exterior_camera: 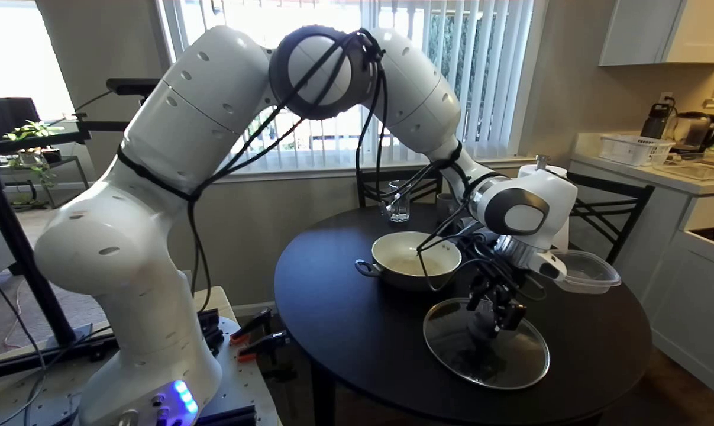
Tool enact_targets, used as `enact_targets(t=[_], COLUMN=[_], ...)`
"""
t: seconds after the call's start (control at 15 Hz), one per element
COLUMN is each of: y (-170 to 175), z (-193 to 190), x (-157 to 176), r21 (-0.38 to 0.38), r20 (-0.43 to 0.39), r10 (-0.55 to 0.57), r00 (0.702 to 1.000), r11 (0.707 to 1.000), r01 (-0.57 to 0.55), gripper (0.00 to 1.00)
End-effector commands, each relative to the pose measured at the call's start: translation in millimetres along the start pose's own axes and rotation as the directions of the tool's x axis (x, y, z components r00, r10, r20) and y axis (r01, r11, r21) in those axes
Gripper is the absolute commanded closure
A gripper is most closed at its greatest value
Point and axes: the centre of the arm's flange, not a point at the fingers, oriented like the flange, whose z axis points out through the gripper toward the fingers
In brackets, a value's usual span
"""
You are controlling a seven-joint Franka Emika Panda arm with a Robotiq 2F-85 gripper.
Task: Put the lid on the pot
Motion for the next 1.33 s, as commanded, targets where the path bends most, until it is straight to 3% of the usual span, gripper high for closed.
enact_targets(t=[0.0,0.07,0.4,0.73,1.27], y=[1,0,0,0,-18], z=[-4,-5,-7,-8,-60], x=[3,3,5,4,-26], r21=[0.005,0.004,0.0,-0.006,-0.182], r20=[0.007,0.003,-0.011,-0.008,-0.077], r10=[-0.005,-0.004,-0.002,-0.002,-0.008], r00=[1.0,1.0,1.0,1.0,0.997], r11=[1.0,1.0,1.0,1.0,0.983], r01=[0.005,0.004,0.002,0.002,-0.006], gripper=[0.34,0.35,0.68,0.68,0.68])
